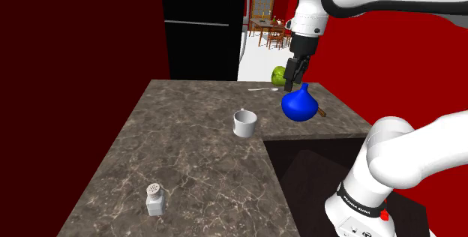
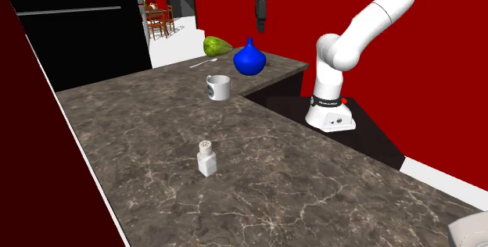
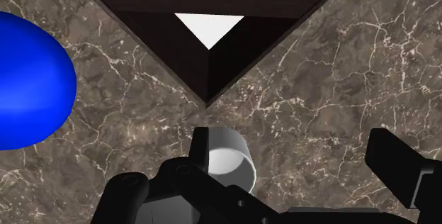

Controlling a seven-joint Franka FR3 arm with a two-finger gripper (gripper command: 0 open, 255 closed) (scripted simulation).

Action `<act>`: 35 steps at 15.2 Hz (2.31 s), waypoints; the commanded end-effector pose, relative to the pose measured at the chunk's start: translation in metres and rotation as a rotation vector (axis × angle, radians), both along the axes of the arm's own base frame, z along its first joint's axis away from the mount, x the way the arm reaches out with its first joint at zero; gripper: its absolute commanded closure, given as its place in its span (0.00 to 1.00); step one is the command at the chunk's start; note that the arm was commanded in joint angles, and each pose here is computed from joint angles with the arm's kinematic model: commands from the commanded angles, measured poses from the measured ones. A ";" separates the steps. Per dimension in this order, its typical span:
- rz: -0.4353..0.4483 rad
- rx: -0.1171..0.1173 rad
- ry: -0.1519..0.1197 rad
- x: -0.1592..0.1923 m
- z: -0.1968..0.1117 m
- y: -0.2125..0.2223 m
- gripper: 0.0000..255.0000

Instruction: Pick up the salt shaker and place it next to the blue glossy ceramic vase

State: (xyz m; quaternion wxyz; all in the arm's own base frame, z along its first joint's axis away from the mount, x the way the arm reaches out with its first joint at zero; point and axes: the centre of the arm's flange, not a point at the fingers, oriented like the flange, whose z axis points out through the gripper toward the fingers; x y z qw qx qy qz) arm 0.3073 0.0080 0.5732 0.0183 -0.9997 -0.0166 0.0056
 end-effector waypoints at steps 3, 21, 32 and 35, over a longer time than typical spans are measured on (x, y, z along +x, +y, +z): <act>-0.002 -0.002 -0.001 0.007 -0.009 0.024 0.00; -0.015 -0.019 -0.006 0.073 -0.087 0.241 0.00; -0.024 -0.029 -0.010 0.115 -0.137 0.372 0.00; -0.026 -0.031 -0.011 0.127 -0.151 0.407 0.00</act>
